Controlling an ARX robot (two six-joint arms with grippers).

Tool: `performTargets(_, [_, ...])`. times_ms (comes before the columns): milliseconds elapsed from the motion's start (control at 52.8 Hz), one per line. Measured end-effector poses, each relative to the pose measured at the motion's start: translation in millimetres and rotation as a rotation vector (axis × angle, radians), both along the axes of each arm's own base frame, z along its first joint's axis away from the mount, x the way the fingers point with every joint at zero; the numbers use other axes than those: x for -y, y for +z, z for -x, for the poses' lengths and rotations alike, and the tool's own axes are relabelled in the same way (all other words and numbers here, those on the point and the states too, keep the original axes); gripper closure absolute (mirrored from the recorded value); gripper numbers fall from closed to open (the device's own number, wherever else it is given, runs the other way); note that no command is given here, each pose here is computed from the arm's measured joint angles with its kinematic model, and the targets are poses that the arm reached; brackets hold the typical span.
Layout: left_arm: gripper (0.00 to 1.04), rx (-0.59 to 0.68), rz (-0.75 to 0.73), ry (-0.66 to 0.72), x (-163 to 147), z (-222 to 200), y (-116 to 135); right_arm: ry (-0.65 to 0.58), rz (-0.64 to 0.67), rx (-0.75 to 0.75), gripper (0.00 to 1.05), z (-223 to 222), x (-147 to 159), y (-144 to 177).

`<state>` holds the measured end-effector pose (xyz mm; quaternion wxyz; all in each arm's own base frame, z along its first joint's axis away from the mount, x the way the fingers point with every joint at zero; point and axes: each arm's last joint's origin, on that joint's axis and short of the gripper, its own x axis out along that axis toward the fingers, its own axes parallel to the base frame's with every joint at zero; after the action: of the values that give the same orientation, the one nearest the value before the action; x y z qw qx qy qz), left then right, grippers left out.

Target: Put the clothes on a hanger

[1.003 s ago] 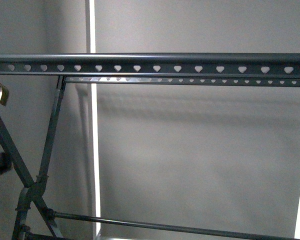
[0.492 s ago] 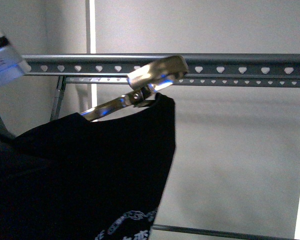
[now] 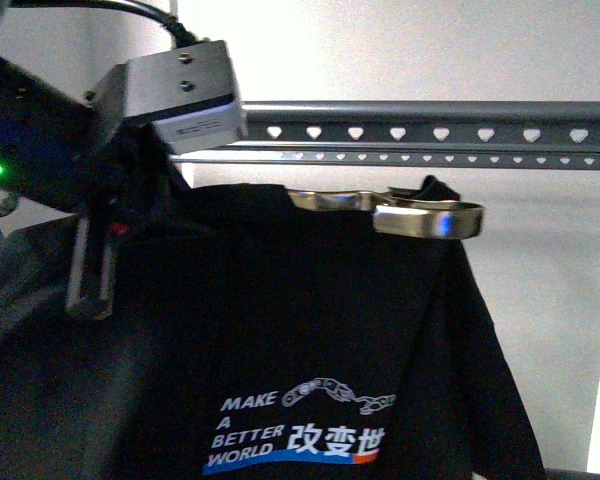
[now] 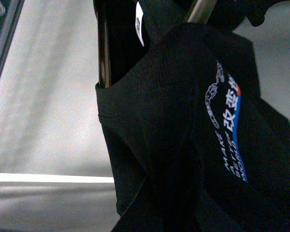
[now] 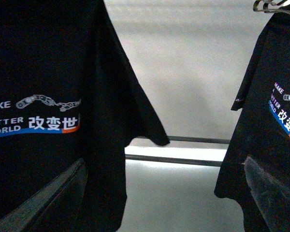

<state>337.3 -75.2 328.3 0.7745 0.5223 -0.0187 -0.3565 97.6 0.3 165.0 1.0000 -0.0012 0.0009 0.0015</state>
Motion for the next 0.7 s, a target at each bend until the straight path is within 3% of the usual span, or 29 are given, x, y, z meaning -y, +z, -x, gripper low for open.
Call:
performTargets(360, [1.01,0.090,-0.043,-0.198,76.4,-20.7,-2.5,0.000,0.000,0.000,0.07,0.0,0.0,0.0])
performTargets(700, [1.01,0.105,-0.041,-0.206,79.0,-20.7,-1.3,0.000,0.000,0.000,0.07,0.0,0.0,0.0])
